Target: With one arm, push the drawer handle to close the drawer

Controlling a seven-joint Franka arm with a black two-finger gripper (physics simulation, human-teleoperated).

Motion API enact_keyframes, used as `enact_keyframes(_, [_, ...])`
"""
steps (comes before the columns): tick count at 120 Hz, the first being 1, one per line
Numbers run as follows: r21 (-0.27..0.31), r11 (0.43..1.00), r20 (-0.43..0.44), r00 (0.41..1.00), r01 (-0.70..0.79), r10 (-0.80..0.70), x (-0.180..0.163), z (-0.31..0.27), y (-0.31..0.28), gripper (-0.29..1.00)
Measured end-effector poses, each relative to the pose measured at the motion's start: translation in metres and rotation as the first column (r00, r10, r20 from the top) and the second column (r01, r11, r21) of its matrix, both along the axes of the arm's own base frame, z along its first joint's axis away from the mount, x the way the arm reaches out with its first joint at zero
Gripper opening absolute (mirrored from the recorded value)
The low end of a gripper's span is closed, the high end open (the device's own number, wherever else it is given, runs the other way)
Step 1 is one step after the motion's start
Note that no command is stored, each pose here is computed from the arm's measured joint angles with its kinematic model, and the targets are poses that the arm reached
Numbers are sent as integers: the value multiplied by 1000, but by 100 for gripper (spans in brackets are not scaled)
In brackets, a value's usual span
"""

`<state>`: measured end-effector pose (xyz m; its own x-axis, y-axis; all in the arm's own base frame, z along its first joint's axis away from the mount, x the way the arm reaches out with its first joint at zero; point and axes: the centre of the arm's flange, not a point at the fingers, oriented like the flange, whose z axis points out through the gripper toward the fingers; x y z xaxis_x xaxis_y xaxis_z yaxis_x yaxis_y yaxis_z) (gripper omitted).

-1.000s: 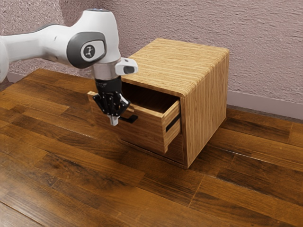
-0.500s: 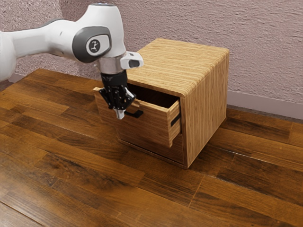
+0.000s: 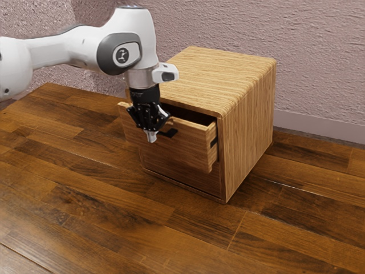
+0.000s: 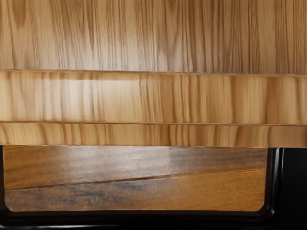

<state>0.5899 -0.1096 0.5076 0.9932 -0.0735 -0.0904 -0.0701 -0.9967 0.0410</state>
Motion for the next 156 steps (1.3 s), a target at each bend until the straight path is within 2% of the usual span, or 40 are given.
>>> enact_keyframes(121, [-15,1000,41,999,4,-3,33,6,3,-8])
enact_keyframes(156, [-32,999,52,998,37,-35,45,5,-15,-8])
